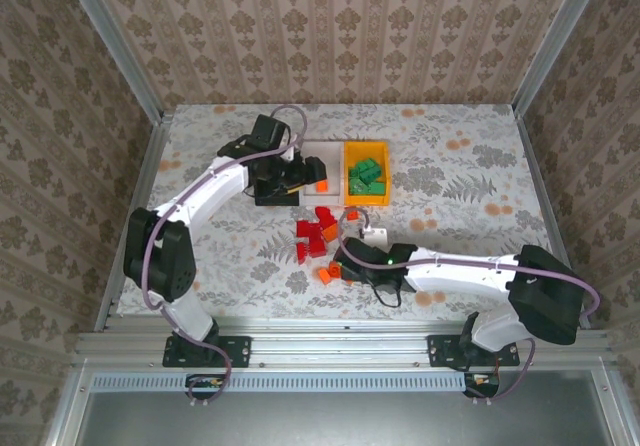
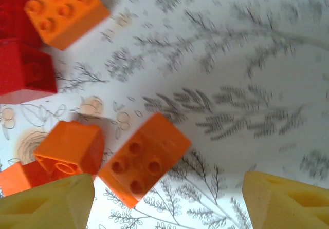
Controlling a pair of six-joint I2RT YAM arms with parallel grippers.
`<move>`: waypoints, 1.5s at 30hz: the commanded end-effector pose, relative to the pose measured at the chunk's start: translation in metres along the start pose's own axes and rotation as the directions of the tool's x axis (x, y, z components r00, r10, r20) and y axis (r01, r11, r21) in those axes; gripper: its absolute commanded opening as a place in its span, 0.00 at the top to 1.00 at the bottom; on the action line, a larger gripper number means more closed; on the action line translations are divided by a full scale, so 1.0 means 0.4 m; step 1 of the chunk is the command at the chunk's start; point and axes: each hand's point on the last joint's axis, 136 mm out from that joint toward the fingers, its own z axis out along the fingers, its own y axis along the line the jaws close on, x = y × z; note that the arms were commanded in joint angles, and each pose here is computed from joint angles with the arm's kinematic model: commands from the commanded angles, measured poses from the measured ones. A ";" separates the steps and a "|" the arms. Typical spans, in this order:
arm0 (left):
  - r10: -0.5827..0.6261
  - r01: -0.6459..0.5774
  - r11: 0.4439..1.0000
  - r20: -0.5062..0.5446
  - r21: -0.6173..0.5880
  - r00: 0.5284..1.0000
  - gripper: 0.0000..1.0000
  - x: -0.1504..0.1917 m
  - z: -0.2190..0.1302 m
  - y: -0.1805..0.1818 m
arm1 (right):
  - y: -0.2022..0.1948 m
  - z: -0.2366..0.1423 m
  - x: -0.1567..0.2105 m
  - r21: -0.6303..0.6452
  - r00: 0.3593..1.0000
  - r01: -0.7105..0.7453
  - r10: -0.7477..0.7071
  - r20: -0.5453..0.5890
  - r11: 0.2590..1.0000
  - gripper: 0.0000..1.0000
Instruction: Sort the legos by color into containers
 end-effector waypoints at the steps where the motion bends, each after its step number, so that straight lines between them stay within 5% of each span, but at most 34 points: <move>1: -0.019 0.019 1.000 -0.002 0.017 1.000 0.25 -0.001 0.000 -0.002 | 0.007 0.007 0.028 -0.037 0.975 -0.221 0.220 -0.031 0.975 0.23; 10: 0.004 -0.004 1.000 0.016 -0.001 1.000 0.25 -0.009 -0.018 -0.004 | 0.072 0.060 0.032 -0.138 0.957 -0.290 0.285 -0.057 0.947 0.36; 21: 0.020 -0.020 1.000 0.035 -0.002 0.999 0.25 -0.015 -0.036 -0.014 | 0.047 0.106 0.012 -0.008 0.956 -0.295 0.295 0.006 0.956 0.46; 32: 0.024 -0.024 1.000 0.042 0.007 0.999 0.24 -0.018 -0.046 -0.021 | 0.003 0.131 0.010 0.118 0.989 -0.149 0.145 0.039 0.982 0.68; 41: -0.037 0.037 0.999 0.083 0.003 0.996 0.24 -0.060 -0.074 0.027 | 0.080 -0.012 -0.230 0.049 0.955 0.045 -0.057 0.292 0.998 0.69; 45: -0.082 0.084 0.996 0.117 -0.016 0.990 0.24 -0.088 -0.090 0.076 | 0.150 0.029 -0.383 0.005 0.949 0.130 -0.126 0.289 0.992 0.68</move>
